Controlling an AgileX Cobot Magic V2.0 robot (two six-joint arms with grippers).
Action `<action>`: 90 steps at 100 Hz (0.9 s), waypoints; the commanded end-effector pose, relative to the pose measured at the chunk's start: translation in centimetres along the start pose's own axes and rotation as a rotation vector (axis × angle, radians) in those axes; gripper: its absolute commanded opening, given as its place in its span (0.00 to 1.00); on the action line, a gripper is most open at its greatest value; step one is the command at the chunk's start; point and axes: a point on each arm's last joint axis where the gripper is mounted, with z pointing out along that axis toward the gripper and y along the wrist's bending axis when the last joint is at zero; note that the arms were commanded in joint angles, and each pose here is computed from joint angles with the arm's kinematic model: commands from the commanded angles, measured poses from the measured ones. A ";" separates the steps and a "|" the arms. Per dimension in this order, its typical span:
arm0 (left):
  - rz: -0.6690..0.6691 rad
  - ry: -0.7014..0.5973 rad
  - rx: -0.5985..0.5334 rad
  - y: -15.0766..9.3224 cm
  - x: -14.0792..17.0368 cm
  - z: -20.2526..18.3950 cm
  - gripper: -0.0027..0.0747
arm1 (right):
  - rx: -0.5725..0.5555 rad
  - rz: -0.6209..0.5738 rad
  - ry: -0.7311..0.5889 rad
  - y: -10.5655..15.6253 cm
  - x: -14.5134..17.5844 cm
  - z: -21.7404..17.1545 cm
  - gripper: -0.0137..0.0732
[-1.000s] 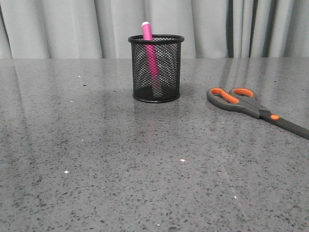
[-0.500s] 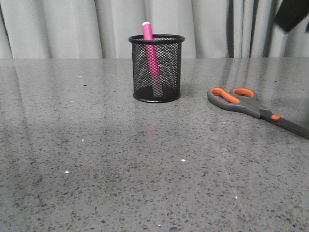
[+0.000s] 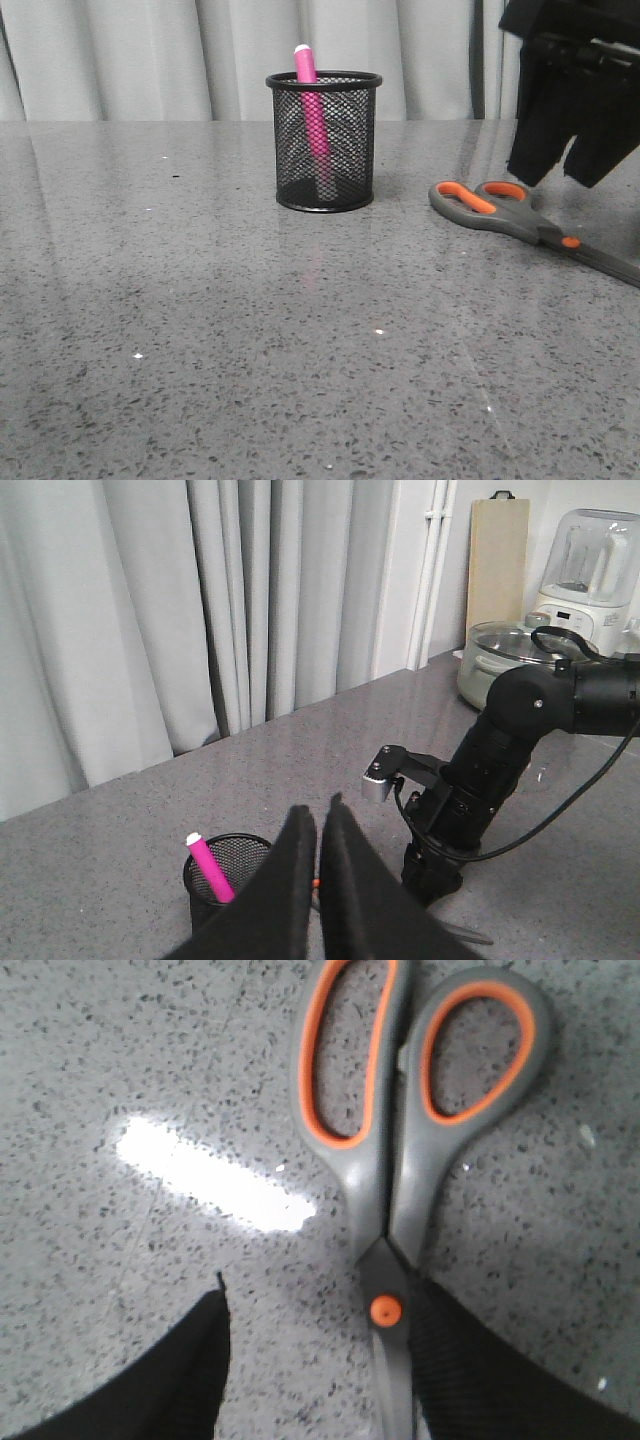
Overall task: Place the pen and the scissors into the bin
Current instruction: 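Lower the right gripper over the scissors' pivot, then grasp the grey-and-orange scissors with the right gripper and lift them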
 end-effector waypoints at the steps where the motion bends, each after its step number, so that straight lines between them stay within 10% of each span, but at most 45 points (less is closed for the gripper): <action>1: -0.028 -0.072 0.023 -0.2 -0.7 -0.1 0.01 | 0.026 -0.041 -0.093 0.1 -1.0 -1.3 0.58; 90: -0.079 -0.058 0.039 -0.2 0.6 0.9 0.01 | 0.104 -0.103 0.025 -1.0 -2.4 4.8 0.58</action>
